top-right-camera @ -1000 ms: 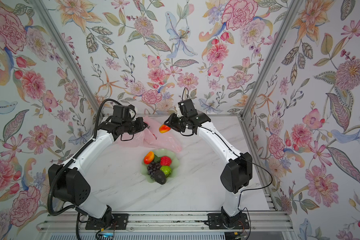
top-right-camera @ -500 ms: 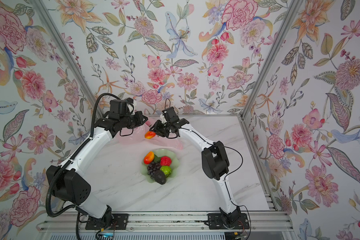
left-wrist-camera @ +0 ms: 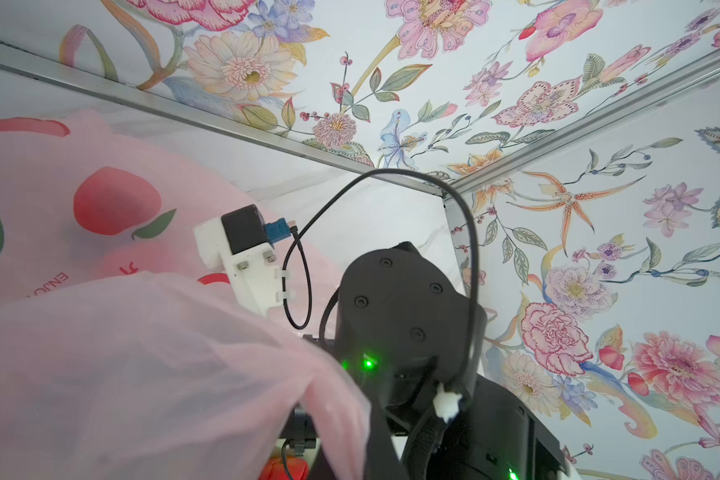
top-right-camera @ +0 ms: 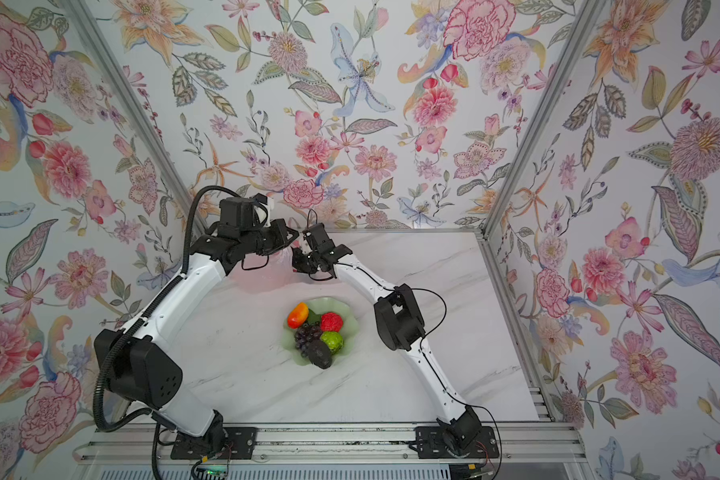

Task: Place the fruits into the plastic bag
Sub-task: 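Lower the mango into the bag and open the right gripper, then withdraw the right gripper up out of the bag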

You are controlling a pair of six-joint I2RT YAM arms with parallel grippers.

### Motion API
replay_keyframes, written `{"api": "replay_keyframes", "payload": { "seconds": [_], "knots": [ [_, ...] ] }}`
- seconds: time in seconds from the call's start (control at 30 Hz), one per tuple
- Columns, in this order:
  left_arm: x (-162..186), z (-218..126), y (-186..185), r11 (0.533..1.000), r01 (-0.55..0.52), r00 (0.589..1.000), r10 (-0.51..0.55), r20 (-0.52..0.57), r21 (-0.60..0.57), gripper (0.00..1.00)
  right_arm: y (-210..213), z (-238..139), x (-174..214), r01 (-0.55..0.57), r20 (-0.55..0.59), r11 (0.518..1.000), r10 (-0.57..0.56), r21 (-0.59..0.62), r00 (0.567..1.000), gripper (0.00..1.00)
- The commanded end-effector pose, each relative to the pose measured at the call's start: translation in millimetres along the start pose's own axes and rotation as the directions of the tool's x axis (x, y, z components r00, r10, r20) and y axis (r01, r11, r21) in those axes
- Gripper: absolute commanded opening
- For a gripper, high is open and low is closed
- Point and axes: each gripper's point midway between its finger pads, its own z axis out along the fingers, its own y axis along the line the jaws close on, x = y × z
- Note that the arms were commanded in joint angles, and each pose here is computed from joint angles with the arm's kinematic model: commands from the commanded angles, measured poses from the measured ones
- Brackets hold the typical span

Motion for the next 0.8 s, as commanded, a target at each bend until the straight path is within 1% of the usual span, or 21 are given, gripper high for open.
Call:
{"api": "replay_keyframes", "payload": {
  "seconds": [0.0,0.03,0.07,0.13,0.23,0.37,0.43,0.6,0.77],
  "knots": [
    [-4.4,-13.9,-12.7,0.999,-0.007,1.000,0.006,0.030,0.045,0.00,-0.4,-24.6,-31.2,0.014,0.079,1.000,-0.015,0.022,0.997,0.99],
    [-3.8,-16.0,-12.9,0.999,-0.009,0.999,0.008,0.032,0.045,0.00,0.6,-31.5,-35.6,0.030,0.099,0.999,-0.034,0.039,0.994,0.99],
    [-3.2,-17.5,-13.0,0.999,-0.010,0.999,0.009,0.033,0.045,0.00,-6.0,-45.7,-51.6,0.029,0.136,0.998,-0.036,0.057,0.990,0.99],
    [-0.2,-17.9,-10.4,0.999,-0.012,1.000,0.011,0.027,0.041,0.00,-9.8,-68.8,-71.5,0.039,0.194,0.995,-0.056,0.090,0.979,0.99],
    [1.1,-33.1,-15.1,0.998,-0.027,0.999,0.024,0.048,0.051,0.00,-15.1,-99.5,-95.1,0.048,0.263,0.990,-0.082,0.133,0.961,0.99],
    [14.3,-37.5,-10.1,0.998,-0.025,0.999,0.023,0.040,0.058,0.00,-14.2,-127.7,-118.3,0.064,0.326,0.988,-0.108,0.144,0.939,0.99],
    [23.4,-37.0,-4.7,0.998,-0.023,0.999,0.022,0.023,0.057,0.00,-5.6,-136.4,-125.3,0.081,0.341,0.989,-0.119,0.122,0.932,0.99],
    [36.1,-37.2,7.0,0.999,-0.037,0.999,0.036,0.005,0.036,0.00,15.8,-145.9,-123.1,0.111,0.322,0.992,-0.123,0.055,0.939,0.99],
    [45.0,-36.4,15.9,0.999,-0.043,0.999,0.044,-0.014,0.022,0.00,28.1,-165.9,-99.3,0.128,0.270,0.989,-0.143,0.073,0.952,0.99]
  ]
}}
